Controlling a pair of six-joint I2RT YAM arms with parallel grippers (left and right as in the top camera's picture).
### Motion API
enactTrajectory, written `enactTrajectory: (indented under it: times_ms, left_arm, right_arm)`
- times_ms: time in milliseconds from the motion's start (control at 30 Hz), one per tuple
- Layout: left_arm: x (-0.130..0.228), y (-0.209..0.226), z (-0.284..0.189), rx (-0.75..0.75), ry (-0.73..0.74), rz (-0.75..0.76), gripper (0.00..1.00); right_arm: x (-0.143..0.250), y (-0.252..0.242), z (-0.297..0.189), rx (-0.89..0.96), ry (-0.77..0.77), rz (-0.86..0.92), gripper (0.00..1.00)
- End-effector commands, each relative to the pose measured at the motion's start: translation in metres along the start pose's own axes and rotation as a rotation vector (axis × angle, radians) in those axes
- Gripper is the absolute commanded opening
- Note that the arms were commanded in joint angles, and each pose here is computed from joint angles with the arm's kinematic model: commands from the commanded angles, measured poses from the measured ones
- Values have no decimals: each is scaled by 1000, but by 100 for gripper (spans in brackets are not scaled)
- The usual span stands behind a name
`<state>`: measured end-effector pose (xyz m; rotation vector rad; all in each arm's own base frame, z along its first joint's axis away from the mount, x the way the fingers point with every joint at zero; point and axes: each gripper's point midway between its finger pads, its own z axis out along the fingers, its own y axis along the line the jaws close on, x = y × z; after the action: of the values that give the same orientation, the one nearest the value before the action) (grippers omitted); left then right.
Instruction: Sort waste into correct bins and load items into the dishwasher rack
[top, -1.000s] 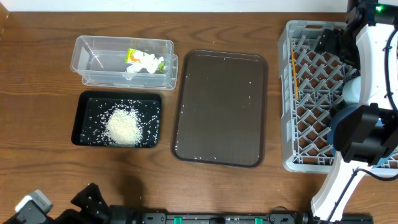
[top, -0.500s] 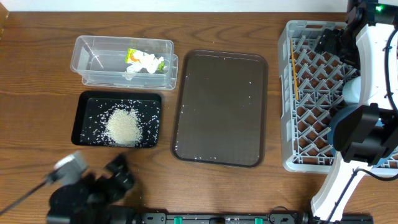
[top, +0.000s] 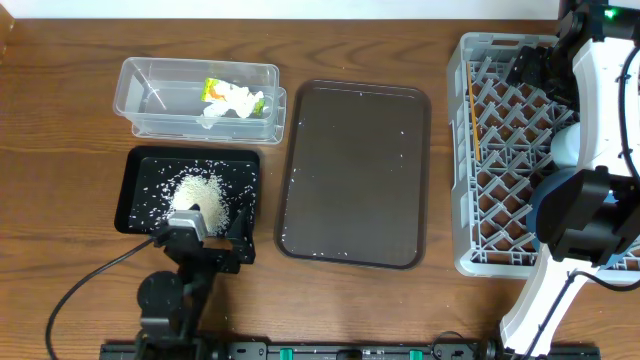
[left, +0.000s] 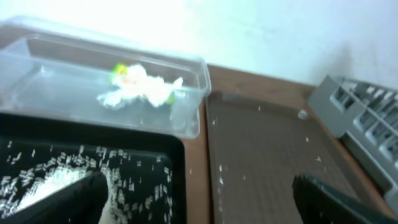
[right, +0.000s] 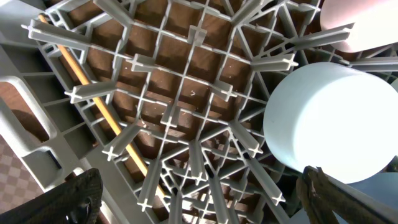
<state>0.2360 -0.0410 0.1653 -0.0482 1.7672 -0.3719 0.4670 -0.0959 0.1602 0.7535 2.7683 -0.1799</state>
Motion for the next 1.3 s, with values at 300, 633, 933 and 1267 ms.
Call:
enactTrajectory:
  times_ms: [300, 633, 933, 1267]
  left_arm:
    - [18, 28, 7, -108, -67, 40, 97]
    - [16, 40, 5, -180, -78, 52, 97]
    - [17, 41, 5, -180, -76, 51, 97]
    - [17, 41, 5, -180, -76, 51, 97]
  right_arm:
    - [-7, -3, -20, -11, -50, 28, 99]
    - [-7, -3, -20, -11, -50, 27, 99]
    - [-7, -3, -20, -12, -50, 26, 99]
    - [-7, -3, -20, -12, -50, 26, 99]
